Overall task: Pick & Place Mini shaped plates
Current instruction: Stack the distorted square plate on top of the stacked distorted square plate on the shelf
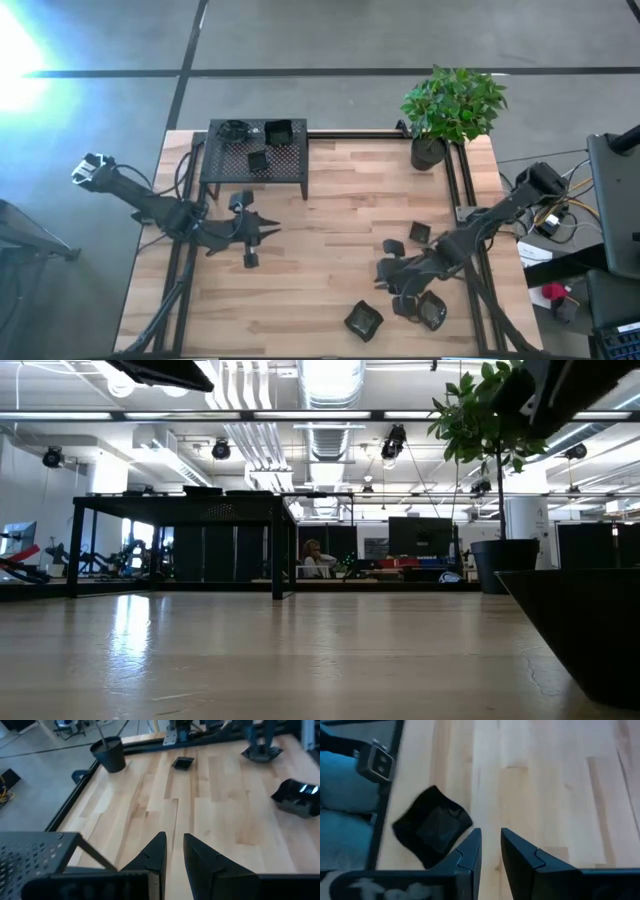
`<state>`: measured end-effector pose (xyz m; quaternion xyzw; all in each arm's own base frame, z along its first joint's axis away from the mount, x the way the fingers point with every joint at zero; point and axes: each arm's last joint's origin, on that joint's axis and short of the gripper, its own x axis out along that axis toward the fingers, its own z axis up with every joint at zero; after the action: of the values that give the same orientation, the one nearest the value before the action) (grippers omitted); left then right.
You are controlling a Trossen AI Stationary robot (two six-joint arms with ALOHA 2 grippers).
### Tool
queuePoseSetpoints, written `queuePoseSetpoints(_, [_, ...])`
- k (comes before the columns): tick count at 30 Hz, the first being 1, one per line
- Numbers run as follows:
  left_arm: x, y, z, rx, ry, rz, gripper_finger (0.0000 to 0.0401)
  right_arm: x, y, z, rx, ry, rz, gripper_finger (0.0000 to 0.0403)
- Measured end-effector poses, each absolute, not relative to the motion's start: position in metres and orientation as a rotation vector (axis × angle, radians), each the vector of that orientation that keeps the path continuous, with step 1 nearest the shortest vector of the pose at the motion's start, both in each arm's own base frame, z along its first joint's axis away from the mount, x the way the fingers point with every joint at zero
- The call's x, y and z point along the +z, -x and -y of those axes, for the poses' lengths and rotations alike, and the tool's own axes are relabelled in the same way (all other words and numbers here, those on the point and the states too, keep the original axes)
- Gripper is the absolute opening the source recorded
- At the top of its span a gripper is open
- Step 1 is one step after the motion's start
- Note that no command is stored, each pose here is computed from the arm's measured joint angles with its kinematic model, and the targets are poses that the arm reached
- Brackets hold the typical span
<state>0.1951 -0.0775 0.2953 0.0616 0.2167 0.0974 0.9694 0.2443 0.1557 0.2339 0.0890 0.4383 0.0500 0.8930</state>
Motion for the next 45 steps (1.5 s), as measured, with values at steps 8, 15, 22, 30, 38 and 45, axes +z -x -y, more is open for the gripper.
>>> queuePoseSetpoints(8, [0.293, -0.192, 0.086, 0.15, -0.145, -0.423, 0.0059, 0.203, -0.253, -0.178, 0.114, -0.123, -0.975, 0.0068])
queuePoseSetpoints(15, [0.296, -0.191, 0.092, 0.116, -0.152, -0.391, 0.0059, 0.187, -0.268, -0.204, 0.116, -0.106, -1.018, 0.0068])
queuePoseSetpoints(22, [0.292, -0.196, 0.095, 0.097, -0.248, -0.372, 0.0059, 0.174, -0.288, -0.223, 0.135, -0.142, -1.077, 0.0068])
queuePoseSetpoints(30, [0.281, -0.204, 0.1, 0.082, -0.325, -0.381, 0.0059, 0.175, -0.302, -0.235, 0.133, -0.127, -1.138, 0.0068])
queuePoseSetpoints(38, [0.283, -0.205, 0.101, 0.076, -0.332, -0.364, 0.0059, 0.194, -0.3, -0.23, -0.059, -0.109, -1.172, 0.0092])
queuePoseSetpoints(45, [0.283, -0.205, 0.101, 0.072, -0.354, -0.365, 0.0059, 0.195, -0.298, -0.229, -0.121, -0.179, -1.182, 0.0123])
